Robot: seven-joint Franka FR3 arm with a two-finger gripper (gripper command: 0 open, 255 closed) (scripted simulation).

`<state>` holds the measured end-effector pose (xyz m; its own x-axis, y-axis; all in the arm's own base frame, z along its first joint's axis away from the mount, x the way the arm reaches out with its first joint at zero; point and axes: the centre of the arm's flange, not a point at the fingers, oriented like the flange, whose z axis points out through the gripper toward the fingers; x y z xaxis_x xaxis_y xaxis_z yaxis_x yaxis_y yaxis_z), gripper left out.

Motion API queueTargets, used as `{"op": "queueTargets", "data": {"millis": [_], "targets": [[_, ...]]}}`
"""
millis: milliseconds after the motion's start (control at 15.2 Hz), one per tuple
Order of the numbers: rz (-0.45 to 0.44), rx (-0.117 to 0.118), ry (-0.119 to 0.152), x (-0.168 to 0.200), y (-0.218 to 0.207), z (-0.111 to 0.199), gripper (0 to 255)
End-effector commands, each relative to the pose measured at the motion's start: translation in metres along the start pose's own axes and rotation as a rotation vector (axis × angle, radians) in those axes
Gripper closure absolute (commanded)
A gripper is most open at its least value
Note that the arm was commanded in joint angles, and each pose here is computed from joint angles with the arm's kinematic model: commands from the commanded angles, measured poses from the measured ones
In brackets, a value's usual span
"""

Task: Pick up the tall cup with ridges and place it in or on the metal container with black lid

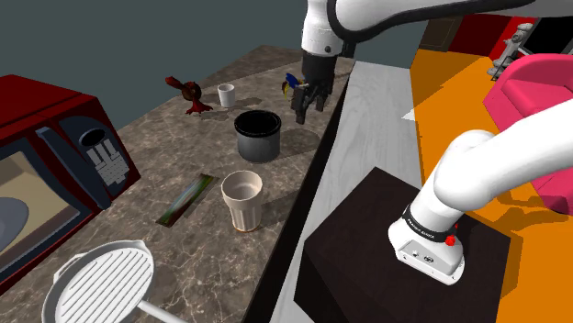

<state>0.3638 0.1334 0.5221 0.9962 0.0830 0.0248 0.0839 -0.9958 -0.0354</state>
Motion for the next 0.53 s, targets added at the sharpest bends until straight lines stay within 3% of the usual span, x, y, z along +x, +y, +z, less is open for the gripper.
{"op": "queueTargets", "data": {"millis": [0, 462], "targets": [[0.015, 0.003, -0.005, 0.005, -0.016, 0.020, 0], [0.061, 0.014, -0.024, 0.036, -0.075, 0.083, 0]]}}
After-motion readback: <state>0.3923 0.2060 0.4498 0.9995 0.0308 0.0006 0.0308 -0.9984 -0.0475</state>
